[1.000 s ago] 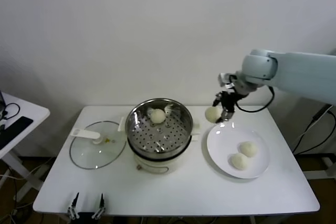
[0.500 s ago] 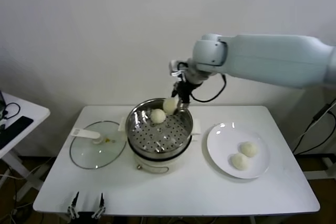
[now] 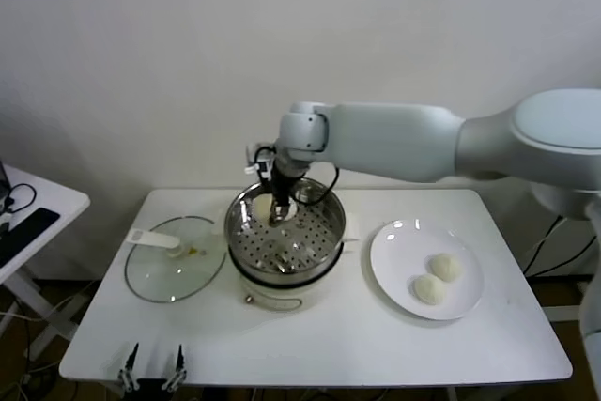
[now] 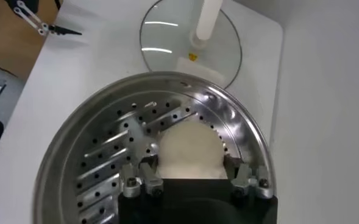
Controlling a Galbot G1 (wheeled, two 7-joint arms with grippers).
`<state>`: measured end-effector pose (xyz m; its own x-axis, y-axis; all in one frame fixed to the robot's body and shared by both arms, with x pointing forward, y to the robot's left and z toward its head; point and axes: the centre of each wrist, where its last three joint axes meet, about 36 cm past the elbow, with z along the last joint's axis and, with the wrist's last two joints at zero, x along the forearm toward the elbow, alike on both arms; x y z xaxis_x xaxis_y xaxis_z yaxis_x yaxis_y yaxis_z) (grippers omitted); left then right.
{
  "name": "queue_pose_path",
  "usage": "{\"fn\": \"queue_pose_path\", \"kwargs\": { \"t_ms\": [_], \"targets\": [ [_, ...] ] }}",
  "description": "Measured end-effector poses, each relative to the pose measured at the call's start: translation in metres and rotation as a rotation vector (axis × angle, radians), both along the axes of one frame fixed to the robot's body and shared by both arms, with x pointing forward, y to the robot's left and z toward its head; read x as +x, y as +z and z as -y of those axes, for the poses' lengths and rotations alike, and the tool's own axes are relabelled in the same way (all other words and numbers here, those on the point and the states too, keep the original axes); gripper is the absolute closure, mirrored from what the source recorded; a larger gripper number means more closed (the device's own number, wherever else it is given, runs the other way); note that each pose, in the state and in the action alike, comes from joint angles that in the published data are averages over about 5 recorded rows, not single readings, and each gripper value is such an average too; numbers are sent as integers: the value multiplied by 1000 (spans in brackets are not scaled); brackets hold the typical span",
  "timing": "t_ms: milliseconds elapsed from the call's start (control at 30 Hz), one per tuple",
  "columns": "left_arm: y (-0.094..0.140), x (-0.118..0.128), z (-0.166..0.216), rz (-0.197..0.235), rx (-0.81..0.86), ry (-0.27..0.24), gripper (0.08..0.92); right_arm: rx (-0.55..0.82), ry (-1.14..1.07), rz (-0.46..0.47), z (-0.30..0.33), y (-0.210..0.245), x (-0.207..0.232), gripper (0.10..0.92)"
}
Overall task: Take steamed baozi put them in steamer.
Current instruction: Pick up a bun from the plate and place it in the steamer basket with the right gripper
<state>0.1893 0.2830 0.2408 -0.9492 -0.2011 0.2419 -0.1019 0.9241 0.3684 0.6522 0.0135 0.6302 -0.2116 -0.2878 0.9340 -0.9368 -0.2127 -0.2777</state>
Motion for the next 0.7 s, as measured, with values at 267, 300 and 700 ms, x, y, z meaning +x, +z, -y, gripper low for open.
{"fn": "queue_pose_path", "kwargs": {
  "t_ms": [267,300,700],
  "targets": [
    [0,0,-2,3,3,0,177,-27,21,-3,-15,-38,-2,296],
    [0,0,-2,4,4,0,177,-29,22,-1,-16,-41,-2,295],
    [0,1,-3,9,6,-4,177,-32,18,21,-17,-64,1,285]
  ]
}}
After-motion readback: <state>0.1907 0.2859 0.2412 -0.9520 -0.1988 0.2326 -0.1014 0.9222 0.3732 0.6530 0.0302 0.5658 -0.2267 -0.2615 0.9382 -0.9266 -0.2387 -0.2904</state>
